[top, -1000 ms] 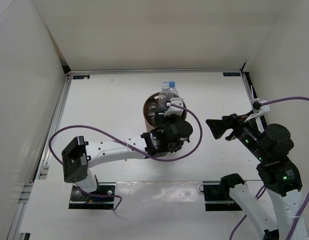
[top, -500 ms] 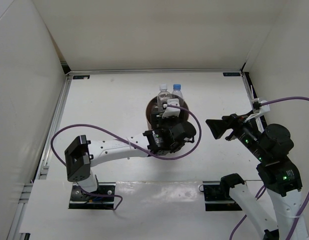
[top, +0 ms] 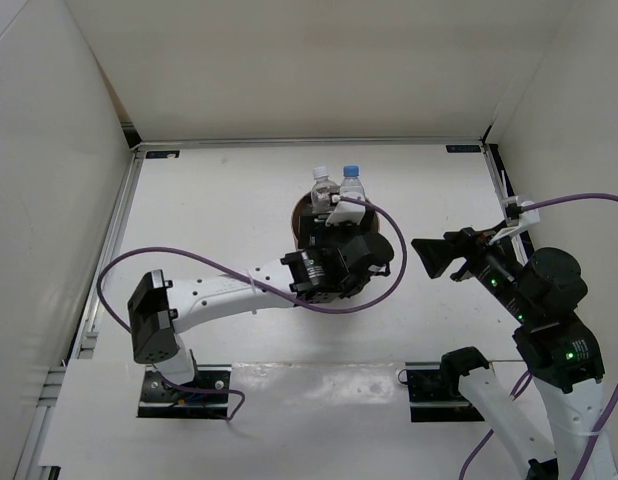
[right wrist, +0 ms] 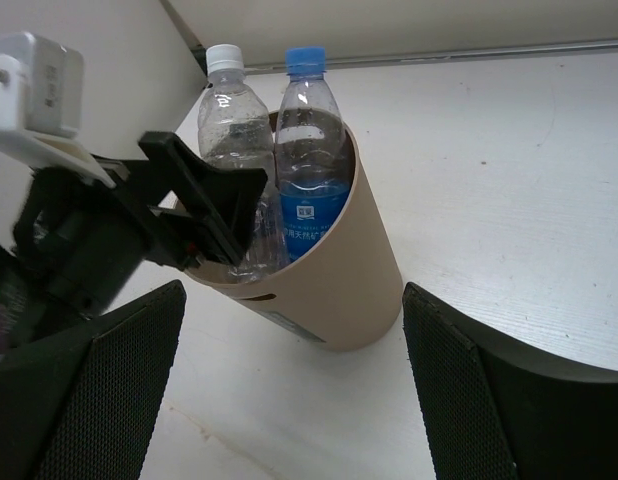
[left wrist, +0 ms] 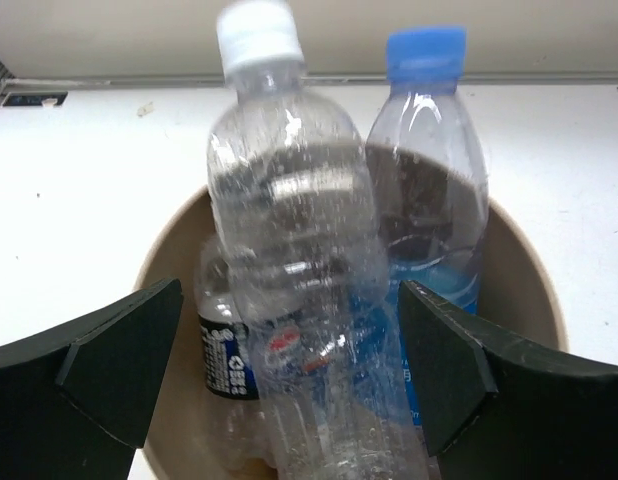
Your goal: Put the plastic bottles in the bin
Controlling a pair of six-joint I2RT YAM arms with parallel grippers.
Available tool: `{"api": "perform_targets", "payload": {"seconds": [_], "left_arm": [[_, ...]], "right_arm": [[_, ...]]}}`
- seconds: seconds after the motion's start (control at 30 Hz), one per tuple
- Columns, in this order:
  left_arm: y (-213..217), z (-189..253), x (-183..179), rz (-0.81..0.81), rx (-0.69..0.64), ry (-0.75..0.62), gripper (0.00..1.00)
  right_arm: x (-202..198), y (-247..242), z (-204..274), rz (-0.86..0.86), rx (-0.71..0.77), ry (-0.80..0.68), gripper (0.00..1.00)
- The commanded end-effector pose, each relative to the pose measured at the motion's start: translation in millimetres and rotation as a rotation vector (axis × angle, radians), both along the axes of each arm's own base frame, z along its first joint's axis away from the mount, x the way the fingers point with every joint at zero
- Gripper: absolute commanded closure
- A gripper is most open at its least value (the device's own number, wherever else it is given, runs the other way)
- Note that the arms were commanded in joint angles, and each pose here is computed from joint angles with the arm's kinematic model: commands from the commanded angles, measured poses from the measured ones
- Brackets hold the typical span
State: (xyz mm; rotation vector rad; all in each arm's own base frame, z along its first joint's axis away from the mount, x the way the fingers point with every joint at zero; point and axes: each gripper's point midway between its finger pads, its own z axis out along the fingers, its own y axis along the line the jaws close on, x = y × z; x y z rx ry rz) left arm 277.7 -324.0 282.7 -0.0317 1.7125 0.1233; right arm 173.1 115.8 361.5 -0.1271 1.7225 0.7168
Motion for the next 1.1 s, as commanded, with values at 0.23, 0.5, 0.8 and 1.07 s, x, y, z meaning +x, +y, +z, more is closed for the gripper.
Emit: {"api": "perform_targets", "payload": {"seconds": [0.23,0.5,0.8,1.07], "left_arm": [[21.5,113.7,-11.1,-0.078,-0.082,-0.07,0.0],[106.2,176.4,-48.1,-0.223,-0.129,-0.022,0.0],[255.0,120.3,-75.2,-0.116,-0.17,-0.023,0.0],[265.8,81.3,-72.7,-0.06,-0.096,0.024,0.0]], "right_arm": [[-0.2,-0.6,6.9,0.001,-0.002,-0.032,0.1],[25.7,-17.4,-23.3,-0.133,-0.036,0.176,0.1],[37.7,-9.1,-37.6,-0.073,0.018,0.259,0.1],[37.4,1.9,-36.8,-0.012,0.026,0.283,0.1]]}}
